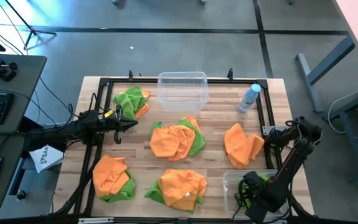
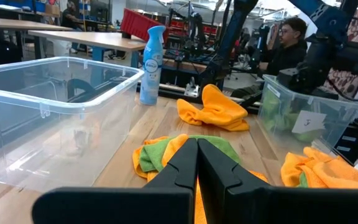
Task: Sort microfiber towel by color & place in baskets
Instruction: Put the green microfiber towel into the bottom transparent bin, then put the orange microfiber towel into the top transparent bin
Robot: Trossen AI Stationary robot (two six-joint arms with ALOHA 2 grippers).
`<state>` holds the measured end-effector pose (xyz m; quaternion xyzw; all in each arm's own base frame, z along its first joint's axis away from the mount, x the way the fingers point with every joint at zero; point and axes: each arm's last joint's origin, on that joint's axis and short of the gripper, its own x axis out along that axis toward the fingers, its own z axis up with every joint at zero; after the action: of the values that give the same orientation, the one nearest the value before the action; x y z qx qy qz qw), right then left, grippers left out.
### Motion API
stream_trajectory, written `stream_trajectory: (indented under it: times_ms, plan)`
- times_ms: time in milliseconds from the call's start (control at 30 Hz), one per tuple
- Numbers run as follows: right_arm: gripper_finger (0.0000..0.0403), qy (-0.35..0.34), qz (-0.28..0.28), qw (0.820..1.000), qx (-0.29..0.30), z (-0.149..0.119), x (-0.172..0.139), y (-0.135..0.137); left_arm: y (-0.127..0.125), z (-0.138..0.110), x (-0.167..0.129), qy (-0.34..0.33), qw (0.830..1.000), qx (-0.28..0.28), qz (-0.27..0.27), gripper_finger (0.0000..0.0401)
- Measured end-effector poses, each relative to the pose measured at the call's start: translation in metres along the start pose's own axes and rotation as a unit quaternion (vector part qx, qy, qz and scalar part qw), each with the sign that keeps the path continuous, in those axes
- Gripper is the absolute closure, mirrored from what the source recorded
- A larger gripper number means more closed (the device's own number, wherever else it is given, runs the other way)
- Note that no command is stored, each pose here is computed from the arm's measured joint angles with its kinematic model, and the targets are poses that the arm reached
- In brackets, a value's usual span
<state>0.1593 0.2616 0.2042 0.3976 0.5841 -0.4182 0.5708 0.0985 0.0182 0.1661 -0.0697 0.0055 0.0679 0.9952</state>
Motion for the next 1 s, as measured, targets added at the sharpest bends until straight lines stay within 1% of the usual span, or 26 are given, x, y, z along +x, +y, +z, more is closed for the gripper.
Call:
stream_trajectory:
  times_ms: [133,267,467,700,767,867,1000]
  plan:
    - [0.0403,0.006,0.009,1.0,-0.001,0.0,0.011,-0.001,0.0,0.0,0.0,0.0,1.0,0.0,0.0,0.0401]
    - [0.0398,0.007,0.019,1.0,-0.003,0.0,0.012,0.0,0.0,0.0,0.0,0.0,1.0,0.0,0.0,0.0401]
    - [0.0361,0.005,0.017,1.0,-0.023,-0.002,-0.001,0.003,0.0,0.0,0.0,0.0,1.0,0.0,0.0,0.0401]
    - [0.0299,0.003,0.021,0.998,-0.063,-0.005,-0.025,0.006,0.0,0.0,0.0,0.0,1.0,0.0,0.0,0.0401]
    - [0.0286,0.002,0.02,0.996,-0.086,-0.006,-0.034,0.006,0.0,0.0,0.0,0.0,1.0,0.0,0.0,0.0401]
    - [0.0276,-0.001,0.016,0.994,-0.109,-0.006,-0.052,0.006,0.0,0.0,0.0,0.0,1.0,0.0,0.0,0.0401]
    - [0.0275,-0.041,0.004,0.99,-0.134,-0.001,-0.079,0.001,0.0,0.0,0.0,0.0,1.0,0.0,0.0,0.0401]
